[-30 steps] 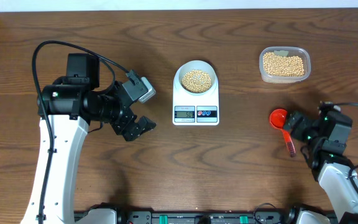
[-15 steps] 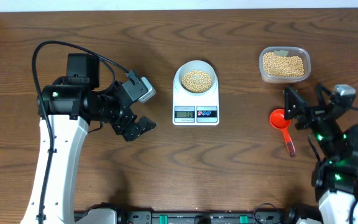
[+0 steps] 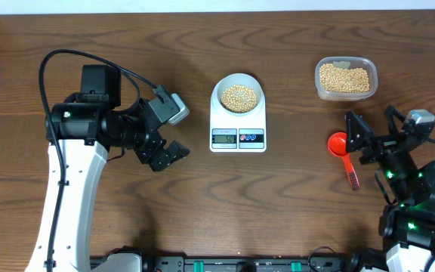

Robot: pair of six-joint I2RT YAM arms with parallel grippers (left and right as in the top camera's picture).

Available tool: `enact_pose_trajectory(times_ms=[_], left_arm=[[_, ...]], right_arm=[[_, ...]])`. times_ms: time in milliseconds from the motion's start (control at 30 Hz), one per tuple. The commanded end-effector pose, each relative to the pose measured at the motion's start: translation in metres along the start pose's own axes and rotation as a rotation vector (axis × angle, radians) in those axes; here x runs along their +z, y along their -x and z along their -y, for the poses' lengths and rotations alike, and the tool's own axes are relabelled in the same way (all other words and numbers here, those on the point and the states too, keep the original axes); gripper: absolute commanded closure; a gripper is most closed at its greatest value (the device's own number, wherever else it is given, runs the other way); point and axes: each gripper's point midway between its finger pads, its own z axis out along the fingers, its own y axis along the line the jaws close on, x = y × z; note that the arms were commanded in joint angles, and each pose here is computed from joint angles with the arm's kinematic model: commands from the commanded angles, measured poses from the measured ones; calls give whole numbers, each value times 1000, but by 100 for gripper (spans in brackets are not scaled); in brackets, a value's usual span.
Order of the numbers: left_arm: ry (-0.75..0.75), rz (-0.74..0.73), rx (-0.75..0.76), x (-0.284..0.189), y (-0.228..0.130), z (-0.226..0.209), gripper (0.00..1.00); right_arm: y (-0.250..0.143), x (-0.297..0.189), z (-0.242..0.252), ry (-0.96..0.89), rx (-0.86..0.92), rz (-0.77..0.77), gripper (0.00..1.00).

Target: Scoop item into bowl and weigh 50g on scale

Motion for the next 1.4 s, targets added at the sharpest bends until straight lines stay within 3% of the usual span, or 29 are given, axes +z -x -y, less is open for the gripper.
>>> enact_pose_trajectory(times_ms=[0, 300, 667, 933, 1367], left_arm=[[2, -2, 9, -1, -1, 0, 5], [2, -2, 9, -1, -1, 0, 5], [2, -2, 9, -1, -1, 0, 5], [2, -2, 8, -1, -1, 0, 5], [2, -2, 9, -1, -1, 0, 5]], right_arm=[[5, -2, -4, 18, -14, 9, 1], [-5, 0, -33, 111, -192, -16, 1], [-39, -35, -37, -99, -267, -111, 1], [-47, -59, -14, -205, -281, 8, 1], [-58, -58, 16, -284, -280, 139, 1]])
